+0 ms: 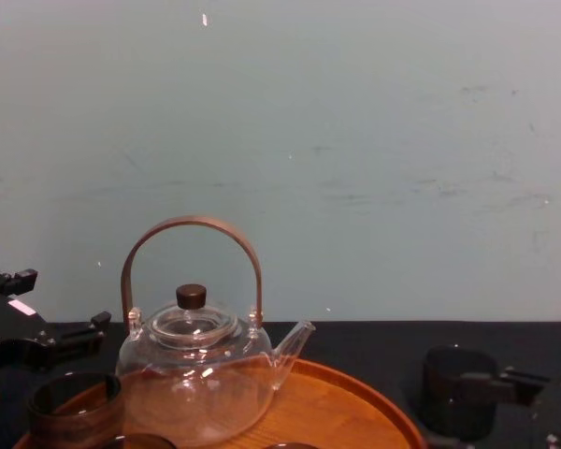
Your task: Pick up the glass from the table and place it on the tray.
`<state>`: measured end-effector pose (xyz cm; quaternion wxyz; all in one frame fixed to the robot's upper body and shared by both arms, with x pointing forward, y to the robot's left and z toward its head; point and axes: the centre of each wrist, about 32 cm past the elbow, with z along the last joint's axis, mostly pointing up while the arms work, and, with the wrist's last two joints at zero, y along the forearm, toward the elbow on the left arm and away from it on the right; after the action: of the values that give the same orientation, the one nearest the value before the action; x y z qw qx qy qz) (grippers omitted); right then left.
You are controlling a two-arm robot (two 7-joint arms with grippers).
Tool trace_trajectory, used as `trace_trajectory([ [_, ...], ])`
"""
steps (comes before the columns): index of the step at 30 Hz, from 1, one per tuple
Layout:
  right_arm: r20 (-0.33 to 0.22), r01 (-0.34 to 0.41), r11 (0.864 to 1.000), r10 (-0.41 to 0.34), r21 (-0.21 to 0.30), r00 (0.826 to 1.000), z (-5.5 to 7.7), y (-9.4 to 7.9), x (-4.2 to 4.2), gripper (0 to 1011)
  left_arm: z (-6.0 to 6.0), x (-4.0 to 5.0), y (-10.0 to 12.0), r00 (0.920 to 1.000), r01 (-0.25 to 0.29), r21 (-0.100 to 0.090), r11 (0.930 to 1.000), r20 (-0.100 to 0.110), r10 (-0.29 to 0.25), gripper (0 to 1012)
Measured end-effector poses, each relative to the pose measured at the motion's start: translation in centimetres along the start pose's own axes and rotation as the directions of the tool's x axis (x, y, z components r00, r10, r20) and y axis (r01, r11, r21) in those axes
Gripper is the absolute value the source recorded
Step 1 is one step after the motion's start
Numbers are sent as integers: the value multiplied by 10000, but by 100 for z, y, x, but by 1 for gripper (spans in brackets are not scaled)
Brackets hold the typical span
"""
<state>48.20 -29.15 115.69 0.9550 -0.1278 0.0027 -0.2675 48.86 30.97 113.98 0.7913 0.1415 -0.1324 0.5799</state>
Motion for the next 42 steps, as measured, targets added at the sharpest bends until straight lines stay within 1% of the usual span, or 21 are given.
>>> trace_trajectory([
  [1,-115,324,9995,-324,-30,9994,-8,-29,7,1002,0,0,0,10000,0,0,10000,0,0,1001],
  [3,-233,658,9978,-660,-83,9975,-15,-56,15,1002,0,0,0,10000,0,1,10000,0,0,1001],
  [4,-358,960,9953,-965,-139,9947,-22,-79,23,1002,0,0,0,10000,-1,0,10000,1,1,1001],
  [6,-467,1245,9920,-1253,-187,9910,-23,-96,34,1002,0,0,0,10000,0,-1,10000,1,0,1001],
  [7,-590,1516,9881,-1528,-255,9865,-28,-112,47,1002,0,0,0,10000,-1,0,10000,0,1,1001],
  [9,-698,1786,9834,-1805,-325,9811,-34,-128,62,1002,0,0,0,10000,0,0,10000,0,0,1001],
  [10,-795,2016,9787,-2042,-397,9757,-39,-137,76,1003,0,0,0,10000,0,0,10000,0,0,1001],
  [12,-878,2226,9738,-2259,-462,9702,-44,-145,90,1002,0,0,0,10000,-1,0,10000,0,1,1001],
  [13,-962,2420,9687,-2464,-555,9644,-52,-149,103,1002,0,0,0,10000,0,0,10000,0,0,1001],
  [14,-962,2420,9687,-2464,-555,9644,-52,-149,103,1002,0,0,0,10000,0,1,10000,0,0,1001],
  [16,-1079,2767,9578,-2840,-778,9527,-70,-151,134,1002,0,0,0,10000,-1,1,10000,0,1,1001],
  [20,-1149,3082,9464,-3183,-969,9410,-77,-140,166,1002,0,0,0,10000,0,0,10000,1,0,1001],
  [22,-1223,3356,9353,-3482,-1120,9294,-80,-128,205,1002,0,0,0,10000,0,-1,10000,0,0,1001],
  [23,-1223,3356,9353,-3482,-1120,9294,-80,-128,205,1002,0,0,0,10000,0,0,10000,0,0,1001],
  [24,-1253,3468,9305,-3604,-1180,9244,-82,-122,224,1002,0,0,0,10000,0,0,10000,0,0,1001],
  [30,-1271,3752,9151,-3938,-1477,9104,-83,-75,287,1002,0,0,0,10000,0,1,10000,0,0,1001],
  [33,-1237,3800,9111,-4003,-1594,9080,-84,-44,315,1002,0,0,0,10000,0,0,10000,0,0,1001],
  [37,-1193,3798,9089,-4019,-1722,9079,-92,8,346,1002,0,0,0,10000,0,0,10000,0,0,1001],
  [42,-1181,3729,9094,-3972,-1842,9101,-95,87,390,1002,0,0,0,10000,0,0,10000,0,0,1001],
])
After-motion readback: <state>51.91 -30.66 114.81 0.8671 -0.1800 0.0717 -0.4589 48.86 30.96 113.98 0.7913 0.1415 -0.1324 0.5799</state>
